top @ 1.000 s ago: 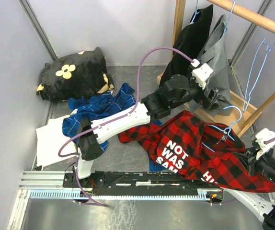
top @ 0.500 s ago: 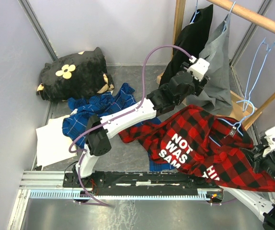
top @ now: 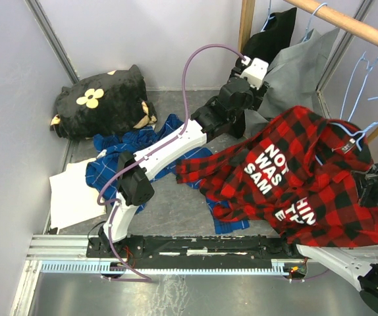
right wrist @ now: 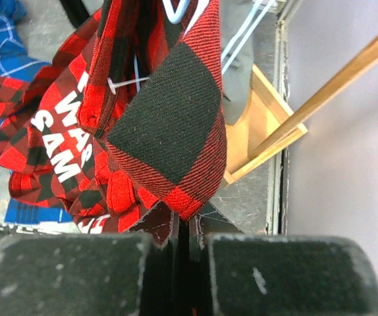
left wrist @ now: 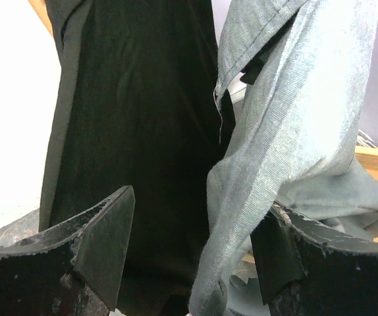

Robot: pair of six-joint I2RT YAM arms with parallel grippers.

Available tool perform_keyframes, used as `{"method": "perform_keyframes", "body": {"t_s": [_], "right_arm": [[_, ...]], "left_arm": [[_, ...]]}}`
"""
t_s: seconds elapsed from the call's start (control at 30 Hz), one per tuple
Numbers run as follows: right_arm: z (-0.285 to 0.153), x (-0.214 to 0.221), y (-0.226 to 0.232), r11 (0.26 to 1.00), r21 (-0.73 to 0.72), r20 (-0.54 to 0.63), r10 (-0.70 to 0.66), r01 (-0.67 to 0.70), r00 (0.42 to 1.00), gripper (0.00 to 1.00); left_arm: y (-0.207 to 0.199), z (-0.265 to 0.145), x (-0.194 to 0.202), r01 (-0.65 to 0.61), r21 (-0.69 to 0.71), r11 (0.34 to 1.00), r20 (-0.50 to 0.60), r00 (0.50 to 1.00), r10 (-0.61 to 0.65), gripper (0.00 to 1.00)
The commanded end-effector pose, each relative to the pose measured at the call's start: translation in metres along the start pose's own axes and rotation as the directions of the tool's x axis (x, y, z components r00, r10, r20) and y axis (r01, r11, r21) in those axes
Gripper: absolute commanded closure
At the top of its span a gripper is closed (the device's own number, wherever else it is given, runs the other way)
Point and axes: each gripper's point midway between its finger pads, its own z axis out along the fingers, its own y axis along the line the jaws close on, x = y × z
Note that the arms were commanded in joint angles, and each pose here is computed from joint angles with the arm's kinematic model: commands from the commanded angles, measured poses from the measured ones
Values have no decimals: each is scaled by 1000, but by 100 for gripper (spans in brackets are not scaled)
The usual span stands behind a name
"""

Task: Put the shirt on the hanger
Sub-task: Place the hanger at the clothesline.

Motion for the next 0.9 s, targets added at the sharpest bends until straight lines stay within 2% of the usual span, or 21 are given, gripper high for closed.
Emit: {"method": "perform_keyframes", "body": {"t_s": [0.0,0.23,0.47,0.6,0.73,0.87], "right_arm": [[-22,7,-40,983,176,-9,47,-45,999,100],[-48,-38,-65,962,220,200,119,-163,972,100],[-47,-57,-82,922,346,227,95,-172,969,100],[-37,-65,-68,948,287,234,73,-141,970,100],[-7,-70,-48,959,279,144,12,-52,990,100],[18,-86,-35,953,299,135,6,-47,991,100]], "left_arm": [[-1,-2,-22,-1,10,1000,49,999,0,25],[-4,0,-15,-3,30,1000,33,999,2,24],[-3,1,-8,-24,24,999,12,1000,24,24],[-3,1,-5,-35,30,999,3,999,35,24],[-6,-2,-3,-41,51,998,-9,999,41,24],[-11,-7,1,-38,88,995,-18,999,39,24]]}}
